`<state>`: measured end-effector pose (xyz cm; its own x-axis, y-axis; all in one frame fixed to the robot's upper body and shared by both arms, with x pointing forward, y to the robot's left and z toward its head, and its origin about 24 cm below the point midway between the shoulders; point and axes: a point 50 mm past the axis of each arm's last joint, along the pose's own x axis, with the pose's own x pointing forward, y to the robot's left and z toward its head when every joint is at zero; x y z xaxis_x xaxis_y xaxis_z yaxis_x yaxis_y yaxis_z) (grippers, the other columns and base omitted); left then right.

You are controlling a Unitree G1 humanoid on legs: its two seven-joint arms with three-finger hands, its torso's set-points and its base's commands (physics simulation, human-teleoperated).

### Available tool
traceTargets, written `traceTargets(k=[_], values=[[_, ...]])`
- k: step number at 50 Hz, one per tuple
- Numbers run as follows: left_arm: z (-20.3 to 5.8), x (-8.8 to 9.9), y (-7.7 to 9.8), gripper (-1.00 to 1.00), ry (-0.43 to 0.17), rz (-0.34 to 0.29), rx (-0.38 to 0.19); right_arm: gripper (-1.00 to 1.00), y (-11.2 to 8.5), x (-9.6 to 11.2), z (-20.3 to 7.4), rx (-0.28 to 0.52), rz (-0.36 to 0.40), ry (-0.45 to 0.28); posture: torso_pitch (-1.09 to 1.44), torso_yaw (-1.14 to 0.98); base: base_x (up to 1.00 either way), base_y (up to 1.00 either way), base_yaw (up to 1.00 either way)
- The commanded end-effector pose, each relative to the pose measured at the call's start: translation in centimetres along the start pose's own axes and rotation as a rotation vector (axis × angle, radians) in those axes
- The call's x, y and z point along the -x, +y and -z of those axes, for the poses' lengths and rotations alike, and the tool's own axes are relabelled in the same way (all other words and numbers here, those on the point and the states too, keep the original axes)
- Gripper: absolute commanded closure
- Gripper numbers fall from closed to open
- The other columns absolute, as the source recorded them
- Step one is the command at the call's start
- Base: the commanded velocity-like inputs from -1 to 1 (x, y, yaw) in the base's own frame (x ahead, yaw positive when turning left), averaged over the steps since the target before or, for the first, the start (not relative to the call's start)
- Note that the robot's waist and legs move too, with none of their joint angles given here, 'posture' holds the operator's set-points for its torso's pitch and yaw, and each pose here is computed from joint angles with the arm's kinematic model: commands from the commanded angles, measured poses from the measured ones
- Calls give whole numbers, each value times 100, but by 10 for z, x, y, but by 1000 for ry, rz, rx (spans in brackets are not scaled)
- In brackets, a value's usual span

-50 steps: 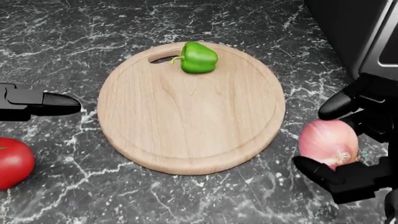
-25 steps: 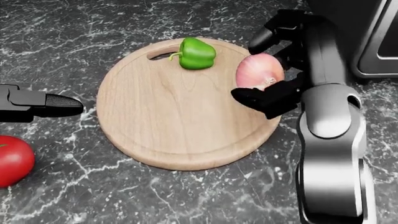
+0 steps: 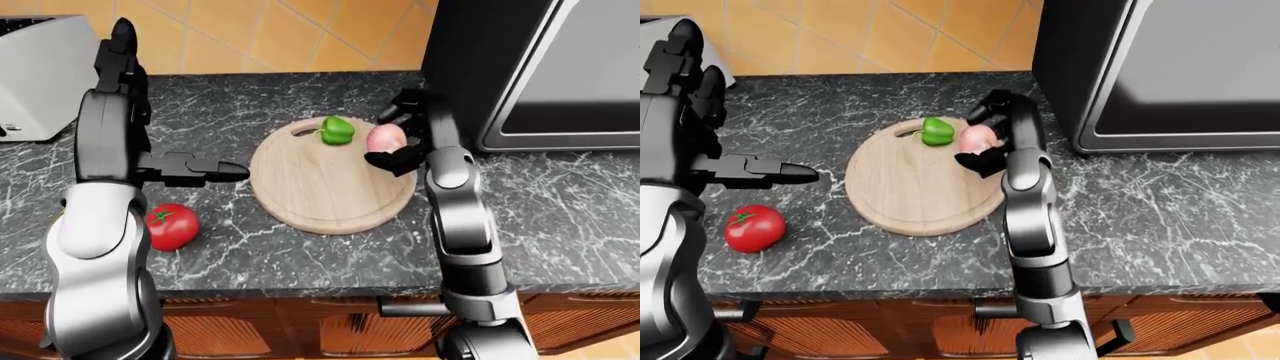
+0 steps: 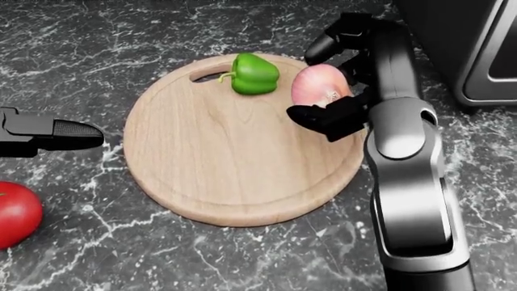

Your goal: Place the avocado, onion, tomato and bell pepper on the cutting board.

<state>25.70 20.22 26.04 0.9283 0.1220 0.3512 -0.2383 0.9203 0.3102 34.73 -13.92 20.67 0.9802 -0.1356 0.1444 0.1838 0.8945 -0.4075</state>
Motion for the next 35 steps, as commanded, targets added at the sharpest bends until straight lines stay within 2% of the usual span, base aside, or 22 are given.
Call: traceTargets(k=[1, 4, 6, 10, 16, 26, 35], values=[[-13, 1, 5, -100, -74, -29, -11, 78, -7, 1, -20, -12, 36, -94, 0, 0, 0, 0, 0], [-12, 1, 5, -100, -74, -29, -9, 64, -5, 0, -20, -12, 32, -93, 0, 0, 0, 0, 0], [-11, 2, 4, -100, -73, -29, -9, 64, -4, 0, -17, -13, 31, -88, 0, 0, 0, 0, 0], [-11, 2, 5, -100, -72, -30, -10, 44, -4, 1, -17, -11, 28, -87, 0, 0, 0, 0, 0], [-10, 1, 4, -100, -70, -29, -10, 41, -4, 4, -15, -13, 24, -84, 0, 0, 0, 0, 0], [-9, 1, 3, -100, -69, -29, -10, 26, -3, 6, -14, -13, 11, -83, 0, 0, 0, 0, 0], [-10, 1, 4, -100, -70, -28, -10, -4, -2, 7, -16, -16, -2, -87, 0, 0, 0, 0, 0]])
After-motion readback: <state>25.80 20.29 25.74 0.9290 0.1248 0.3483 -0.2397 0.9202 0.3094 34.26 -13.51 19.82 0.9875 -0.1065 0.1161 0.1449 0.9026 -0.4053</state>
